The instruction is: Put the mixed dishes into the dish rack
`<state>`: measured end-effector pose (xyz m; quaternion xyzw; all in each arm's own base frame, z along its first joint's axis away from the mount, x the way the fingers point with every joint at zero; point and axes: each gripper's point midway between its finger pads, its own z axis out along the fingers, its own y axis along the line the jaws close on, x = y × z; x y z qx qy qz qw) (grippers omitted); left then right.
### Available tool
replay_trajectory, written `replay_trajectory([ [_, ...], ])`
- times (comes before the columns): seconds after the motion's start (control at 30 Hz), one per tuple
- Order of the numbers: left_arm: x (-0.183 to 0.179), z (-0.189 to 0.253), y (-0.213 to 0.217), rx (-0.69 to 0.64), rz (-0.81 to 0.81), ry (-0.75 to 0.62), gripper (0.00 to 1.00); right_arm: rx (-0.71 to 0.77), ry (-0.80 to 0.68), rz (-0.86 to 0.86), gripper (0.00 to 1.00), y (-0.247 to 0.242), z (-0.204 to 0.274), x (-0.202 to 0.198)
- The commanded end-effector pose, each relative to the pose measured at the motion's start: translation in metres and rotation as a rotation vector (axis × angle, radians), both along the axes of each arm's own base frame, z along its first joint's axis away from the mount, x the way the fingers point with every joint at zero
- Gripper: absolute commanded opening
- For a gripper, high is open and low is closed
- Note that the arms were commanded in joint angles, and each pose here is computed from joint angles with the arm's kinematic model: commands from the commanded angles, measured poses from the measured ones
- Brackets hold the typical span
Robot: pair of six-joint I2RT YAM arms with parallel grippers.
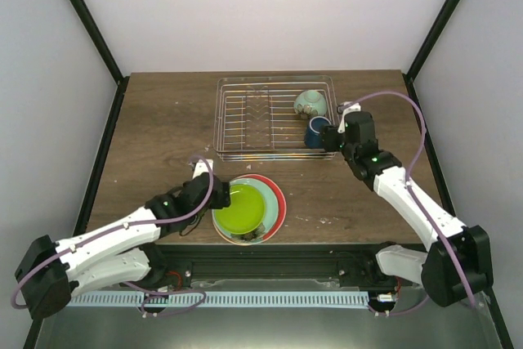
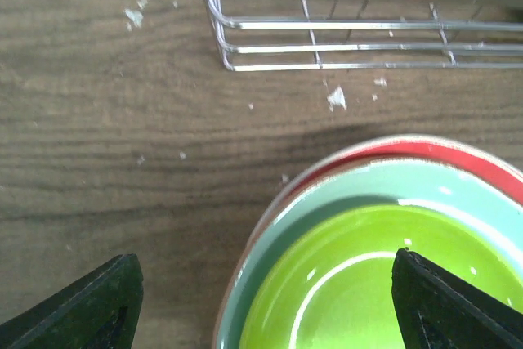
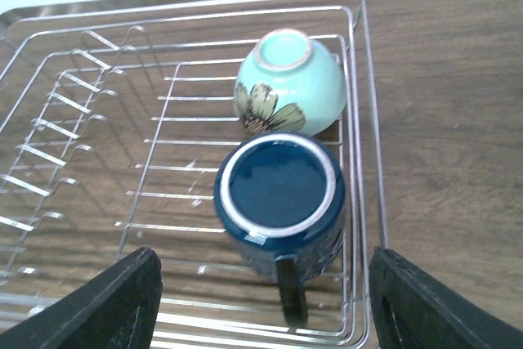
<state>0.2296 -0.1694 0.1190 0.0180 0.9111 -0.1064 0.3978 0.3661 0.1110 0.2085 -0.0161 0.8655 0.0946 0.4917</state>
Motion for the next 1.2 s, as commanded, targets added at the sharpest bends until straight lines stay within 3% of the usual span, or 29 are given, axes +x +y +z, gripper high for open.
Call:
replay_trajectory([
  [0.0,-0.017,-0.011,-0.009,-0.084,-0.053,0.082,0.85,0.048,0.092,0.057,0.7,0.014,-0.009,-0.023],
  [0.23,-0.035,-0.024,-0.033,-0.18,-0.175,0.174,0.85,0.041,0.159,0.063,0.71,0.017,-0.019,-0.032],
  [0.57,-0.046,-0.048,-0.038,-0.178,-0.211,0.248,0.84,0.048,0.187,0.064,0.72,0.017,-0.024,-0.037],
  [0.83,-0.047,-0.053,-0.027,-0.153,-0.177,0.244,0.84,0.048,0.19,0.063,0.72,0.017,-0.025,-0.037],
  [1.17,-0.038,-0.014,-0.021,-0.158,-0.163,0.149,0.84,0.043,0.207,0.061,0.72,0.018,-0.031,-0.037],
])
